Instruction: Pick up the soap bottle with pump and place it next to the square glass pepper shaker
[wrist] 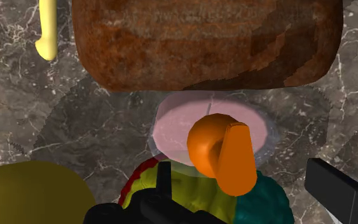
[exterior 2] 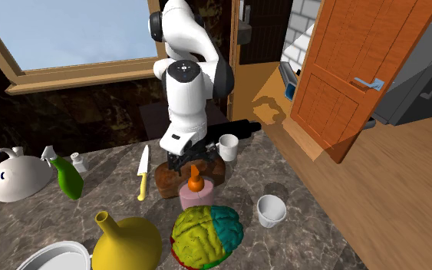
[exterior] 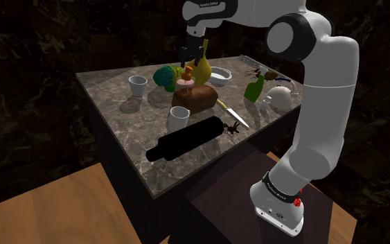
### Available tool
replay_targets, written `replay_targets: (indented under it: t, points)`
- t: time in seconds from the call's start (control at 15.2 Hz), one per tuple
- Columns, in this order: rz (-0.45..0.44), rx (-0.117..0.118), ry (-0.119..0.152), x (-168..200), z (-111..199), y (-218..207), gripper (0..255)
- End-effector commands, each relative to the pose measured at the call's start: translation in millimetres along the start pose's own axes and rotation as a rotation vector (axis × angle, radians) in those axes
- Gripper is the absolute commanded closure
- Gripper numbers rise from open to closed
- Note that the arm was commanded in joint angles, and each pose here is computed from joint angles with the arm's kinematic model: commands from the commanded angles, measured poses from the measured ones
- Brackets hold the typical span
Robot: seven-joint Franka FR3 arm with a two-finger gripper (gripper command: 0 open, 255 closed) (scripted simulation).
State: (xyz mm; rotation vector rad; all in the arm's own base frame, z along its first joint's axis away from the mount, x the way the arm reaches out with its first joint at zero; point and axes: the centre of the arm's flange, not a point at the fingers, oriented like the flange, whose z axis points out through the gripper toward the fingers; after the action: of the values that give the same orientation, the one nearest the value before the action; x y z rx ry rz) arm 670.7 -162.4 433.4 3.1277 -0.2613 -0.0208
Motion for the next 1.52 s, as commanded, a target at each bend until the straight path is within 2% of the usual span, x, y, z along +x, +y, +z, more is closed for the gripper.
replay_targets:
  t: [0.0, 0.13, 0.59, 0.66, 1.25, 1.45]
  points:
    - [0.000, 0.000, 0.001, -0.8, 11.0, -0.2, 0]
    - [0.000, 0.000, 0.001, -0.9, 19.3, -0.2, 0]
    - [0.000, 0.000, 0.001, -0.8, 19.3, -0.2, 0]
    - [0.000, 0.000, 0.001, -0.8, 19.3, -0.2, 255]
    - [0.000, 0.000, 0.001, -0.8, 19.3, -0.2, 255]
    - [0.000, 0.000, 0.001, -1.1, 3.5, -0.1, 255]
